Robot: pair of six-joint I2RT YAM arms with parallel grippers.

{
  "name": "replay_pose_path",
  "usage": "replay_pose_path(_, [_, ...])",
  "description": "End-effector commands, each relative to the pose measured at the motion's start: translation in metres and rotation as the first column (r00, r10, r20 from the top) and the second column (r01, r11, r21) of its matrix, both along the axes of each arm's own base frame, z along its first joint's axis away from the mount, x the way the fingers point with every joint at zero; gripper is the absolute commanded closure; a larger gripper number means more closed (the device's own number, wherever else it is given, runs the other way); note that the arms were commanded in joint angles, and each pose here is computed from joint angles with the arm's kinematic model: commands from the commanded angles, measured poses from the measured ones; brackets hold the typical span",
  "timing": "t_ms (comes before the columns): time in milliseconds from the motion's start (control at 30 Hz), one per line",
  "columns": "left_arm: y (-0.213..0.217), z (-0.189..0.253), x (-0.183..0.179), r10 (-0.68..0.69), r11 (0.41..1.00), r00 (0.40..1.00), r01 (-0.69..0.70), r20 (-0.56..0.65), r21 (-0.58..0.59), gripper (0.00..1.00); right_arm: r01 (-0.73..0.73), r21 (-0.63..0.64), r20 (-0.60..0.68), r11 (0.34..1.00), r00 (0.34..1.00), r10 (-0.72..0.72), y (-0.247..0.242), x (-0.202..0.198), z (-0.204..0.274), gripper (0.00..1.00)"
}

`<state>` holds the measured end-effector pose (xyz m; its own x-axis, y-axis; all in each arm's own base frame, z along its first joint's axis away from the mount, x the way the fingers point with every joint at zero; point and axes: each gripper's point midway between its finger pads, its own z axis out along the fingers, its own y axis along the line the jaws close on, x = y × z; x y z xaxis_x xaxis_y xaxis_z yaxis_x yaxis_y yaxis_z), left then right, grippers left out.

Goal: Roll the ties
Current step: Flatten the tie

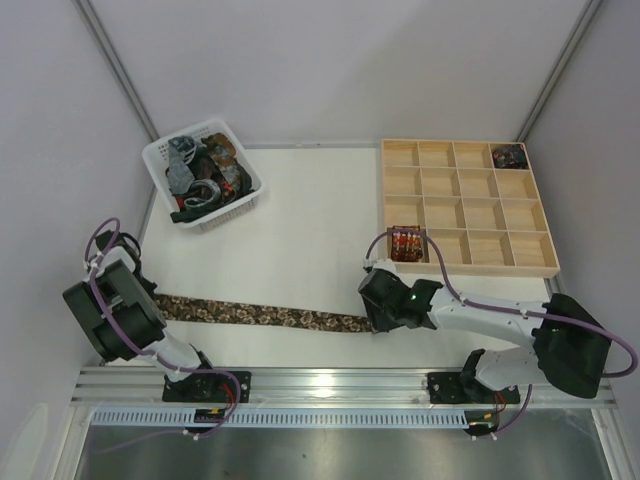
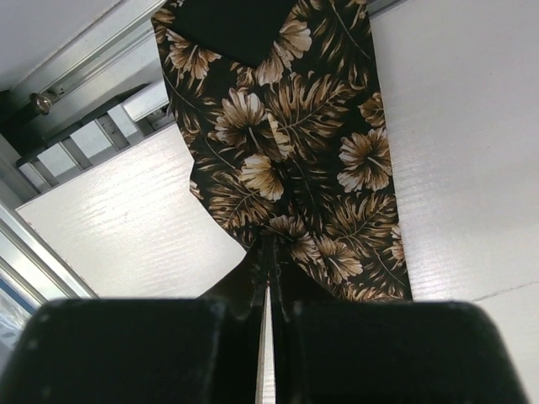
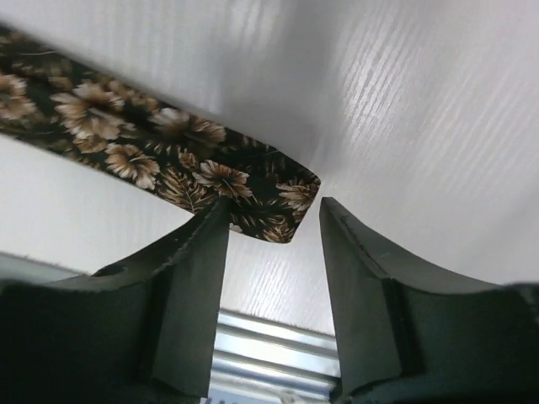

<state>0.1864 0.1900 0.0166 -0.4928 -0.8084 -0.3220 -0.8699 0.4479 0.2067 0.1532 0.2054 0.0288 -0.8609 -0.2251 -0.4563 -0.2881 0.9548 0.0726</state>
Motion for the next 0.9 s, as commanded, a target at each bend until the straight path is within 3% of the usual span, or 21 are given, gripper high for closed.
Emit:
replay_pose_path(0, [-0.011, -0.004, 0.012, -0.038, 0.997, 0.996, 0.043, 0.076, -0.058, 0.96, -0.177, 0.014, 0.132, 0.984, 0.976, 0.174, 0.019, 0.019, 0.059, 0.44])
replay_pose_path(33, [-0.012, -0.002, 0.014, -0.041, 0.997, 0.995, 0.047, 0.088, -0.063, 0.95, -0.271, -0.001, 0.174, 0.963, 0.948, 0.267, 0.026, 0.023, 0.07, 0.42])
replay_pose_path(133, [-0.018, 0.002, 0.018, -0.049, 0.995, 0.99, 0.06, 0.129, -0.077, 0.89, -0.497, 0.083, 0.262, 0.864, 0.847, 0.463, 0.068, 0.018, 0.102, 0.19])
replay_pose_path(167, [-0.019, 0.002, 0.018, -0.051, 0.995, 0.989, 0.062, 0.136, -0.081, 0.85, -0.574, 0.053, 0.285, 0.817, 0.793, 0.539, 0.073, 0.017, 0.103, 0.02])
replay_pose_path(200, [-0.022, 0.003, 0.019, -0.057, 0.994, 0.987, 0.07, 0.15, -0.086, 0.79, -0.628, 0.059, 0.289, 0.776, 0.755, 0.589, 0.081, 0.011, 0.103, 0.0])
replay_pose_path(233, [-0.024, 0.001, 0.017, -0.053, 0.993, 0.987, 0.068, 0.151, -0.093, 0.76, -0.648, 0.04, 0.283, 0.761, 0.738, 0.613, 0.086, 0.013, 0.098, 0.0])
replay_pose_path(333, [-0.028, 0.006, 0.016, -0.048, 0.993, 0.985, 0.065, 0.167, -0.095, 0.6, -0.772, 0.027, 0.247, 0.635, 0.621, 0.744, 0.101, 0.003, 0.088, 0.0])
replay_pose_path(367, [-0.027, 0.008, 0.015, -0.043, 0.994, 0.985, 0.059, 0.166, -0.091, 0.49, -0.816, 0.023, 0.202, 0.577, 0.569, 0.797, 0.105, -0.002, 0.074, 0.0])
replay_pose_path(500, [-0.026, 0.019, 0.014, -0.013, 0.997, 0.985, 0.027, 0.169, -0.079, 0.4, -0.883, -0.022, 0.147, 0.468, 0.46, 0.876, 0.115, 0.0, 0.048, 0.0])
replay_pose_path(533, [-0.025, 0.023, 0.013, -0.005, 0.997, 0.985, 0.018, 0.171, -0.071, 0.34, -0.878, -0.042, 0.165, 0.476, 0.464, 0.87, 0.121, 0.008, 0.05, 0.0])
replay_pose_path(567, [-0.027, 0.024, 0.011, 0.003, 0.997, 0.986, 0.009, 0.166, -0.075, 0.12, -0.877, -0.057, 0.149, 0.478, 0.466, 0.872, 0.121, 0.011, 0.043, 0.0])
replay_pose_path(600, [-0.027, 0.026, 0.012, 0.007, 0.997, 0.985, 0.007, 0.173, -0.076, 0.08, -0.88, -0.063, 0.148, 0.471, 0.458, 0.876, 0.123, 0.014, 0.042, 0.0])
replay_pose_path(867, [-0.033, 0.048, 0.014, 0.028, 0.998, 0.969, -0.012, 0.245, -0.068, 0.07, -0.896, -0.063, 0.087, 0.44, 0.434, 0.897, 0.124, 0.013, 0.017, 0.0])
